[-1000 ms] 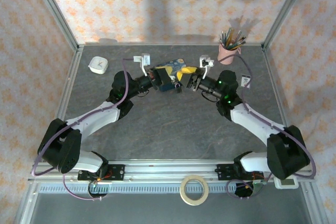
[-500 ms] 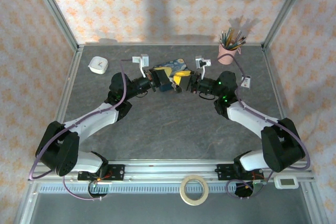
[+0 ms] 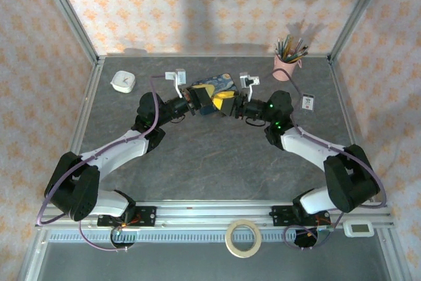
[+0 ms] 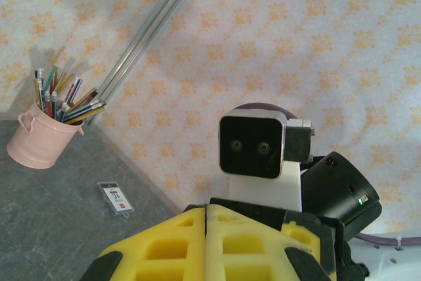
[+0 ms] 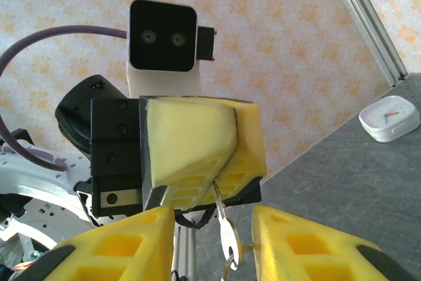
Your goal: Unlock the padlock with the key
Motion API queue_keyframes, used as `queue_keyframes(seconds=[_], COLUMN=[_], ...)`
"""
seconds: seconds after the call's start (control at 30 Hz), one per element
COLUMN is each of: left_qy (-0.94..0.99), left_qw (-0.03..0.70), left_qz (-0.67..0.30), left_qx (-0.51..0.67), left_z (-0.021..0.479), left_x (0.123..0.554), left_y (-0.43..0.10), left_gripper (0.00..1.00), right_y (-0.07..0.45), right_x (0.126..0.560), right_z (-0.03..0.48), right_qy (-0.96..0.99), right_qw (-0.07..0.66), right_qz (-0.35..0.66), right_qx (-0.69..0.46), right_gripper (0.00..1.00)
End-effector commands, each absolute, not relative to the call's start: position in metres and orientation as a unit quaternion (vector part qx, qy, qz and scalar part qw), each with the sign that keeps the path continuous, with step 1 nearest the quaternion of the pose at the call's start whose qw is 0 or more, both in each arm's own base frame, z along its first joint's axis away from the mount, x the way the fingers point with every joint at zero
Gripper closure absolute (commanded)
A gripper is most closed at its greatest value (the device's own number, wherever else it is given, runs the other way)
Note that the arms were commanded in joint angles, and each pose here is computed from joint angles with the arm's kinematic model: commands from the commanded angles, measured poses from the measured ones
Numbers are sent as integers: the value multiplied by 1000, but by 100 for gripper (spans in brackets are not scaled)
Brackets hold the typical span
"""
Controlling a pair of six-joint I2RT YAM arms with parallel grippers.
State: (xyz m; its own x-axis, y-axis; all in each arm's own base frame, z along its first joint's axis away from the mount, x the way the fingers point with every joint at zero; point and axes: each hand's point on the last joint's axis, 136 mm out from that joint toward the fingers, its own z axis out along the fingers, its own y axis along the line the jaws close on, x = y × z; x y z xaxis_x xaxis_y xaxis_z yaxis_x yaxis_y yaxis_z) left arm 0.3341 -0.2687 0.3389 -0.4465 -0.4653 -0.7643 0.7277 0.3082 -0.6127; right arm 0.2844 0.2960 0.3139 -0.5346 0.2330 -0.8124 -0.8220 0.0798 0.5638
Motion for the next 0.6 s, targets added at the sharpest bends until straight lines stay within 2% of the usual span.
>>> queue_keyframes(seconds=[0.0,0.13,0.33,0.43,0.47,0.5,0.57], left_qy=[590,590,589,588,591,596,615], left_qw=[549,553,555,552,553,558,572], left_qz=[-582,-578,-578,-583,-581,-574,-542], left_qx=[114,110,106,95,85,71,15], left_z=[363,364,365,364,362,359,350], left_x=[323,323,322,322,324,327,341], left_y=[-262,-260,-258,-256,-253,-248,-226], left_gripper=[100,100,100,100,93,70,14], right_y=[299,299,298,297,297,296,295], right_x=[280,281,283,283,284,284,286], right_z=[318,315,315,318,318,318,316], right_qy=[591,594,593,589,589,588,595], right_qw=[420,419,426,437,441,444,448], right_qz=[640,638,636,632,629,626,617], right_qx=[-256,-254,-250,-252,-252,-254,-253], right_gripper=[67,71,99,100,100,100,100])
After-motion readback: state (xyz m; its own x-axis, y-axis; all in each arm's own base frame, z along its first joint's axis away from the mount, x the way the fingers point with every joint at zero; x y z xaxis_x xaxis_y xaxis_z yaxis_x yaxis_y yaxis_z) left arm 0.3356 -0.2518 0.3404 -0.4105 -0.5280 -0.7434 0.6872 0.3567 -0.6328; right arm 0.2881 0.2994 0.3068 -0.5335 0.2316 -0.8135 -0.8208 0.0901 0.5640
